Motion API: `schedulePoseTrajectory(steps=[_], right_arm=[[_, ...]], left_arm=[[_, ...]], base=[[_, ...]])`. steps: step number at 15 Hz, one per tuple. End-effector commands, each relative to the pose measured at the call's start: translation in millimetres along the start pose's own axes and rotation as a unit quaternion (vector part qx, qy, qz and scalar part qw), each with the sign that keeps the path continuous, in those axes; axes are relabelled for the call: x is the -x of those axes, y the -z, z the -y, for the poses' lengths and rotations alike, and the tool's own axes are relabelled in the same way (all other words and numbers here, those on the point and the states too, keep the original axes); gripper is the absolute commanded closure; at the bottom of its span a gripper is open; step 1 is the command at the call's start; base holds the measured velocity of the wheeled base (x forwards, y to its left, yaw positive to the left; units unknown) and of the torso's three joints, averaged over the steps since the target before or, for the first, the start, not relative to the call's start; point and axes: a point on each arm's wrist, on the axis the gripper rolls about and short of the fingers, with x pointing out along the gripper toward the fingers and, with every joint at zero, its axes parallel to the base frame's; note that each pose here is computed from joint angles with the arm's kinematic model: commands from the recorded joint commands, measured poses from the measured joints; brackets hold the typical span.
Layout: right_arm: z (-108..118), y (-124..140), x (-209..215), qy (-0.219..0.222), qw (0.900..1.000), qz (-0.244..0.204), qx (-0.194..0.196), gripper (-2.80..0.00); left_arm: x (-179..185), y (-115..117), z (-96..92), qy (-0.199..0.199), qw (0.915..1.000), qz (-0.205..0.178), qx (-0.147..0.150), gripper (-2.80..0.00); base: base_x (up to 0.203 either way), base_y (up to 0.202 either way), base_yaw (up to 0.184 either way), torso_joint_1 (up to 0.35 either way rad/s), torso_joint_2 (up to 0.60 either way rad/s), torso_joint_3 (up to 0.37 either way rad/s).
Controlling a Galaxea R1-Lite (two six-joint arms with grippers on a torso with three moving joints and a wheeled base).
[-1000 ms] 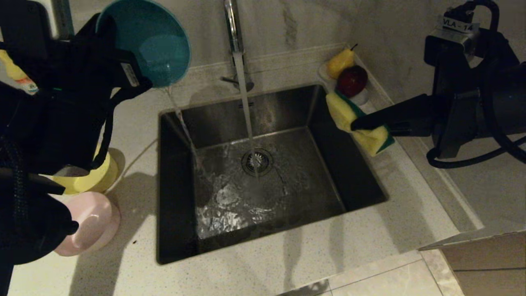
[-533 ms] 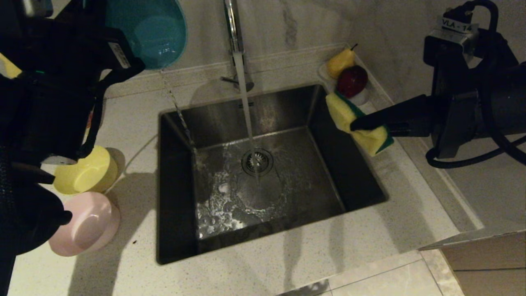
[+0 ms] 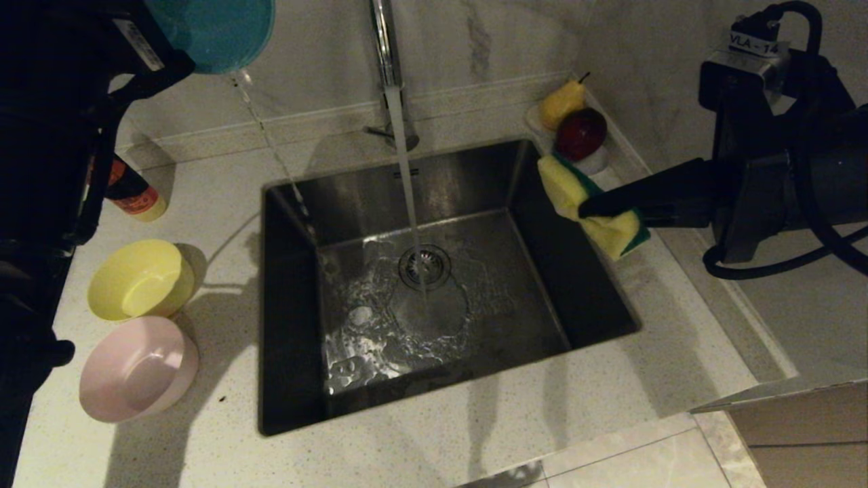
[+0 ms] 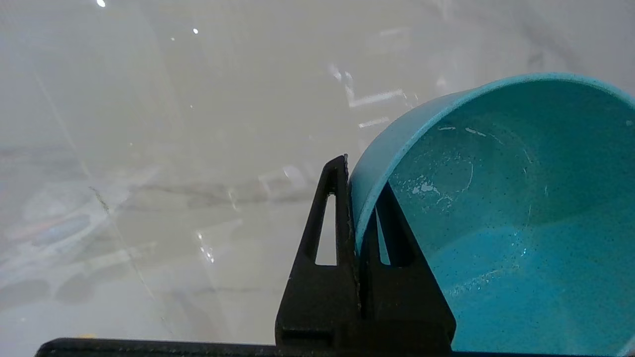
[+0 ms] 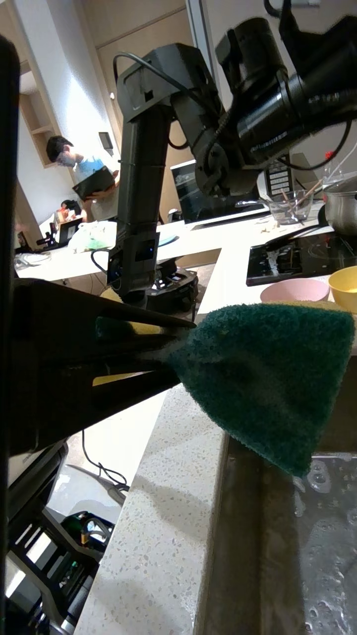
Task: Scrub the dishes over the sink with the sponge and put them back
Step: Rinse the bowl
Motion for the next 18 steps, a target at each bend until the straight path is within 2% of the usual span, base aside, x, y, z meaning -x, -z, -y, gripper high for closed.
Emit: schedulePoseTrajectory(steps=[1, 9, 12, 14, 15, 16, 18], right_arm=[[1, -1, -3, 0.000, 1.000, -0.003, -0.003, 0.00], [2, -1, -3, -0.004, 1.000, 0.002, -0.001, 0.00], [0, 3, 3, -0.006, 1.000, 0.004, 0.000, 0.00], [-3, 5, 7, -0.008, 1.000, 0.007, 0.002, 0.00], [-3, 5, 8, -0.008, 1.000, 0.006, 0.001, 0.00], [-4, 7, 10, -0.009, 1.000, 0.006, 0.002, 0.00], [-6, 8, 15, -0.011, 1.000, 0.010, 0.004, 0.00]], left_arm=[[1, -6, -4.5, -0.005, 0.9999, 0.011, 0.000, 0.00], [6, 4, 0.5, 0.007, 0.9999, -0.008, -0.001, 0.00], [14, 17, 6.4, 0.024, 0.9982, -0.055, -0.001, 0.00], [16, 28, 12.9, 0.043, 0.9913, -0.123, 0.020, 0.00], [18, 35, 16.8, 0.061, 0.9828, -0.172, 0.030, 0.00], [20, 40, 19.4, 0.075, 0.9704, -0.224, 0.052, 0.00], [22, 40, 18.0, 0.081, 0.9457, -0.298, 0.100, 0.00]], base=[[0.000, 0.000, 0.000, 0.000, 0.00, 0.000], [0.000, 0.000, 0.000, 0.000, 0.00, 0.000], [0.000, 0.000, 0.000, 0.000, 0.00, 0.000], [0.000, 0.000, 0.000, 0.000, 0.00, 0.000], [0.000, 0.000, 0.000, 0.000, 0.00, 0.000], [0.000, 0.000, 0.000, 0.000, 0.00, 0.000], [0.000, 0.000, 0.000, 0.000, 0.00, 0.000]])
